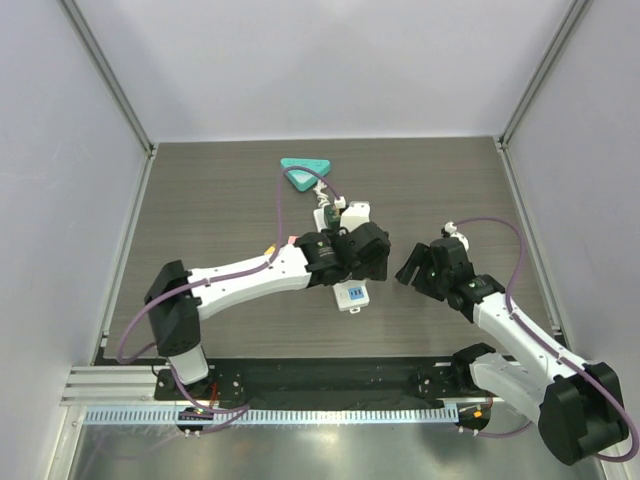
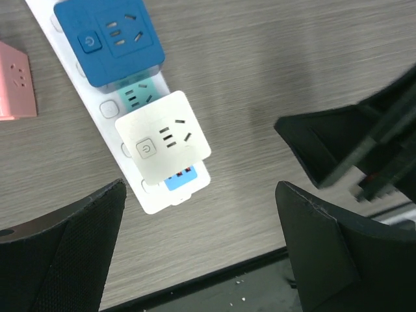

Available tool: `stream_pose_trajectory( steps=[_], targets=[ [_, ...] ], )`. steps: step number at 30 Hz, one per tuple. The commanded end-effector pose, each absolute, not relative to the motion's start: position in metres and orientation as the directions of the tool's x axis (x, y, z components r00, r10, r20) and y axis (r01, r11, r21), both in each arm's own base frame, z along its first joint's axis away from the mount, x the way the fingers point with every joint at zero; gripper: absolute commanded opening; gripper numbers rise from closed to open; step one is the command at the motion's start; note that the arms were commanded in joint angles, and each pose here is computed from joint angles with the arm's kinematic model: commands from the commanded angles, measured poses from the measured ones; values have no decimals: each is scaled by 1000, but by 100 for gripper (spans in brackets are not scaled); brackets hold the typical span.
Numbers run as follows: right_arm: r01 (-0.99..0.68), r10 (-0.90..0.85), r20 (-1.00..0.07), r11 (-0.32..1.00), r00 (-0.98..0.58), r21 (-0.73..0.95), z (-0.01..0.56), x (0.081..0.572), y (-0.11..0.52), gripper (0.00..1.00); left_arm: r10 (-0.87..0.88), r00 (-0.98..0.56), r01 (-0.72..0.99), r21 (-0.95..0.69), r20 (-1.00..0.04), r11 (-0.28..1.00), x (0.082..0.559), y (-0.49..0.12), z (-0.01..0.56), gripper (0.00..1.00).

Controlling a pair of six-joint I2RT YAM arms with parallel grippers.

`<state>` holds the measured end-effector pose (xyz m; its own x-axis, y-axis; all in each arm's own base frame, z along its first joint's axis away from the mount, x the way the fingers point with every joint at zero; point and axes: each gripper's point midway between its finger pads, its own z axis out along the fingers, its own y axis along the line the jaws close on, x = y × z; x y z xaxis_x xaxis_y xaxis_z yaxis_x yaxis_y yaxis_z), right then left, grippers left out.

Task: Pull the plug off the socket

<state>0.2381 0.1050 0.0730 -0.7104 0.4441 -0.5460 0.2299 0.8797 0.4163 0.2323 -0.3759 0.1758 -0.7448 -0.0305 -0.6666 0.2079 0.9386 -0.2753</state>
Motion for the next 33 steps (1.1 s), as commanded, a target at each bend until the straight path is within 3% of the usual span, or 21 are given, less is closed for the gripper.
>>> stream_pose_trajectory(
  steps=[1, 28, 32, 33],
  targets=[
    [123, 423, -542, 855, -726, 503, 89, 244, 125, 73, -22, -739, 139, -184, -673, 973, 240, -364, 171, 97],
    [21, 353, -465, 813, -812, 581, 68, 212, 138, 79, -42, -804, 101, -206, -594, 973, 265, -385, 96, 95],
    [3, 340, -447, 799, -827, 602, 68, 212, 145, 79, -47, -819, 100, -223, -572, 970, 267, -381, 87, 85],
    [-22, 322, -430, 779, -843, 627, 69, 208, 152, 79, -49, -824, 118, -256, -565, 959, 266, -387, 88, 77]
  ],
)
